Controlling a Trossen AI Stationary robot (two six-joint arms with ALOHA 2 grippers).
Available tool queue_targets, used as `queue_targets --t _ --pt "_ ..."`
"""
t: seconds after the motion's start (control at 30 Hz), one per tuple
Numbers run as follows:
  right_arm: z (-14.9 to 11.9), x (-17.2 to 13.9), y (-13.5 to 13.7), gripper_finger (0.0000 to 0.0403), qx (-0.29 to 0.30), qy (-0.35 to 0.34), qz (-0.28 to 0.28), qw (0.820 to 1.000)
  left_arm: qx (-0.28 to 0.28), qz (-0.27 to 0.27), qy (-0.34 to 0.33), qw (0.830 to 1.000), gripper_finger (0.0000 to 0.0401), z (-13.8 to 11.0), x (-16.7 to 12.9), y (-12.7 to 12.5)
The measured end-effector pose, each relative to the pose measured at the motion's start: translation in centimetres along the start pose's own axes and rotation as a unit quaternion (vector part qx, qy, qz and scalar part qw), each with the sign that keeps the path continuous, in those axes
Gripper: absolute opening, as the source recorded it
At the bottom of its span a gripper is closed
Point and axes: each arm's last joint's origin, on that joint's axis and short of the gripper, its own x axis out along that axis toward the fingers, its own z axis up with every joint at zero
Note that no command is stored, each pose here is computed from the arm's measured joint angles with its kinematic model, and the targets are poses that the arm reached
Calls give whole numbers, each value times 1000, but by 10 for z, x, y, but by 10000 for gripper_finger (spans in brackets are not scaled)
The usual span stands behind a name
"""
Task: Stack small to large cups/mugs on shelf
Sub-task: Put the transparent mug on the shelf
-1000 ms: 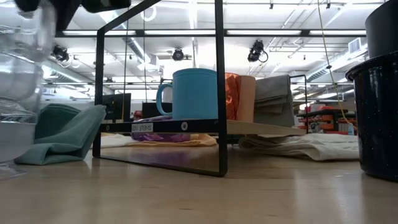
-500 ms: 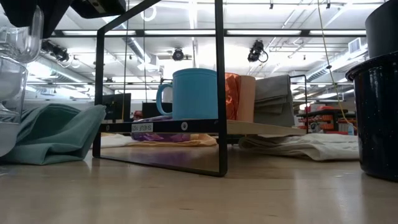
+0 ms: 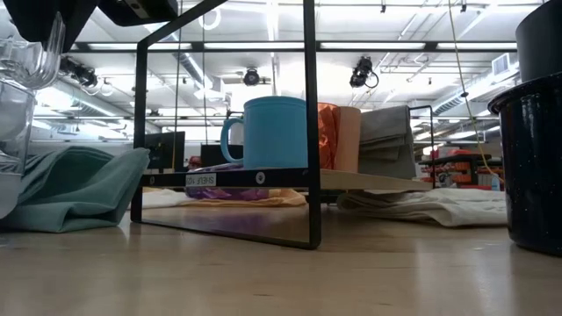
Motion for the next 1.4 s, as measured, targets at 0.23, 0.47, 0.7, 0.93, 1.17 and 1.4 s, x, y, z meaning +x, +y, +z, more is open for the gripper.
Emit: queue_targets --t 0.23,0.47,0.7,0.93,1.17,1.4 --pt "0 0 0 89 0 0 0 1000 -4 -10 3 1000 25 -1 -4 0" --pt "0 0 -1 89 -2 1 -3 1000 -8 -5 12 1000 39 -5 -9 3" --pt "0 0 -1 89 -3 1 -5 1000 -5 -5 4 1000 25 -3 -24 3" --pt "3 3 -3 89 -4 -1 -11 1000 -10 3 -11 1000 38 2 -43 6" --pt "4 3 -3 89 -7 -2 -13 1000 -8 5 -7 1000 25 2 -55 7" --pt "4 4 -3 89 -8 -1 -13 1000 -5 8 -13 1000 35 3 -66 6"
